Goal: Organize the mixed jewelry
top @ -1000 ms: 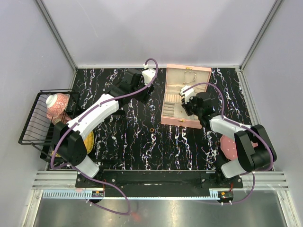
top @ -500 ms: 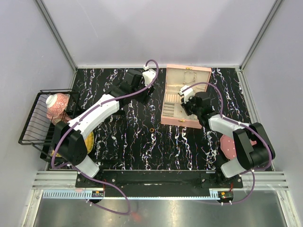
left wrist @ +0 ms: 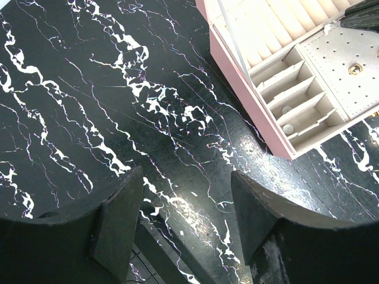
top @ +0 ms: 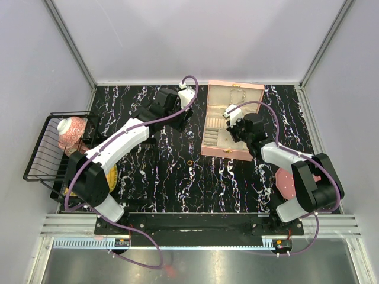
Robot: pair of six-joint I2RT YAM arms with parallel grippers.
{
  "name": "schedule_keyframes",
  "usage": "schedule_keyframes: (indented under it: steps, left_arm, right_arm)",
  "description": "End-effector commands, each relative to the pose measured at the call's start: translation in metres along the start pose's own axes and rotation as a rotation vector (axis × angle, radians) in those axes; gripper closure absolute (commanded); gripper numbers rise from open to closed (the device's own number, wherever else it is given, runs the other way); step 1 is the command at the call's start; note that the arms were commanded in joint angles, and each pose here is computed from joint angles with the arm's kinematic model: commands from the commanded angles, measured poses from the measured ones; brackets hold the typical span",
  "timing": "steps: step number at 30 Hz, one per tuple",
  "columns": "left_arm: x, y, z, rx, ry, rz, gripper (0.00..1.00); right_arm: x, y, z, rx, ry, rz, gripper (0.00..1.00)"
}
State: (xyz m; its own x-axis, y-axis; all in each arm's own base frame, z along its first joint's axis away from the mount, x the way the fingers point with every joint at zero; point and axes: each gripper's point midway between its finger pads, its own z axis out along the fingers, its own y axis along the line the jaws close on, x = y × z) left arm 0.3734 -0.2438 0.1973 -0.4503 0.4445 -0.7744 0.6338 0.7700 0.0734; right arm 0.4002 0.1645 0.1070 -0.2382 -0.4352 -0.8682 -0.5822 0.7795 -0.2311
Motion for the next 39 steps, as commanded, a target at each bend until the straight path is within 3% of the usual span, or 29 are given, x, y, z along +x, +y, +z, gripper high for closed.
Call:
schedule_keyframes:
  steps: [1, 39]
  left_arm:
    - [-0.012, 0.001, 0.0, 0.009, -0.052, -0.018, 0.36]
    - [-0.009, 0.003, 0.004, 0.01, -0.046, -0.024, 0.36]
  right_arm:
    - [-0.024, -0.009, 0.004, 0.03, -0.064, -0.022, 1.0]
    - [-0.019, 0.004, 0.01, 0.002, -0.053, -0.009, 0.99]
